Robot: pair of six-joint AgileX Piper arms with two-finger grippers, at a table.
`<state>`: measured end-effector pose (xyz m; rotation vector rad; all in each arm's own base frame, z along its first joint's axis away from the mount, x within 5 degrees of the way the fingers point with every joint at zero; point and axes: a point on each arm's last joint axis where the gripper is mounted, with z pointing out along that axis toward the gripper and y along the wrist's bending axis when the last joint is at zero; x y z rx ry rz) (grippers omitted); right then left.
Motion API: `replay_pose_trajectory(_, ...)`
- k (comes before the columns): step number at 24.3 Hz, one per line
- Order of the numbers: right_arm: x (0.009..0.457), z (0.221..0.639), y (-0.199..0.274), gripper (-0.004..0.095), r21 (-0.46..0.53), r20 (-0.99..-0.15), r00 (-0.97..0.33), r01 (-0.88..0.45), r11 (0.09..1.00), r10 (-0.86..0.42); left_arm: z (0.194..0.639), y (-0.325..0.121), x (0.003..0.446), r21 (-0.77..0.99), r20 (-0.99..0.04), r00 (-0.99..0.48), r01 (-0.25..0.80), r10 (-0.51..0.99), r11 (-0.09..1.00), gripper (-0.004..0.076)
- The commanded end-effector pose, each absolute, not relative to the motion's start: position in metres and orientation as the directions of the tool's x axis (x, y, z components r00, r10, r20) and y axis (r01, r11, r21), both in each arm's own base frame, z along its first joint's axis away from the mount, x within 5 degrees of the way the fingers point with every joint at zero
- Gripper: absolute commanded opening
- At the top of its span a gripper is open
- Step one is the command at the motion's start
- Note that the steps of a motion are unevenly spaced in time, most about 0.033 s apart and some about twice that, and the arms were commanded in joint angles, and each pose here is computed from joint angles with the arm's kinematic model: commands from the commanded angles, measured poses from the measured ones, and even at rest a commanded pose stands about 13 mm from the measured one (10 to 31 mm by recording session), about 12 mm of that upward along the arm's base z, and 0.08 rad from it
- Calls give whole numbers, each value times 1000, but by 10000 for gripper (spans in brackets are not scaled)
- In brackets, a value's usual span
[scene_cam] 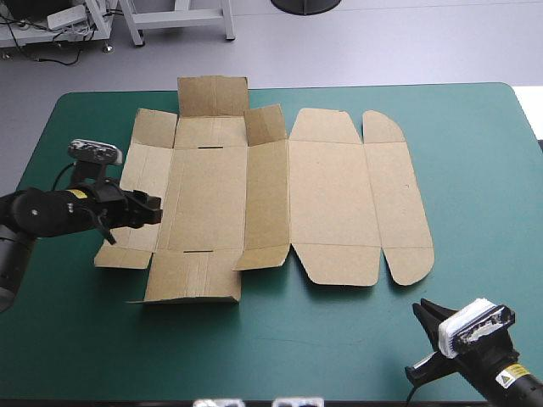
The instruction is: Fold the box
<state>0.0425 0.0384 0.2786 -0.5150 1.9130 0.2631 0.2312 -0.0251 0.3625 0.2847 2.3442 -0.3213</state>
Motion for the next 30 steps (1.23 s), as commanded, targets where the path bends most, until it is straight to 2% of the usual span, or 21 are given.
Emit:
replay_pose_trajectory(1, 46, 290, 38, 83, -55, -943, -270, -453, 890, -196, 369, 3, 242, -260, -730, -683, 289, 9, 921, 401)
replay_pose_trajectory(6, 46, 290, 38, 83, -56, -943, -269, -452, 890, -195, 342, 56, 265, -432, -645, -755, 236, -115, 870, 401)
replay_pose_trajectory(9, 46, 290, 38, 83, -55, -943, -270, -453, 890, -196, 323, 102, 289, -515, -531, -835, 183, -144, 837, 401)
replay_pose_trajectory(13, 46, 290, 38, 83, -56, -943, -269, -452, 890, -195, 309, 133, 321, -474, -467, -872, 111, -143, 874, 401)
replay_pose_trajectory(16, 46, 290, 38, 83, -56, -943, -269, -452, 890, -195, 300, 138, 334, -520, -459, -871, 100, -178, 849, 387)
replay_pose_trajectory(22, 46, 291, 38, 83, -57, -944, -265, -449, 892, -194, 267, 142, 349, -590, -360, -904, 32, -228, 807, 370)
replay_pose_trajectory(30, 46, 291, 38, 83, -57, -944, -265, -449, 892, -194, 243, 111, 369, -625, -286, -944, 52, -167, 779, 370)
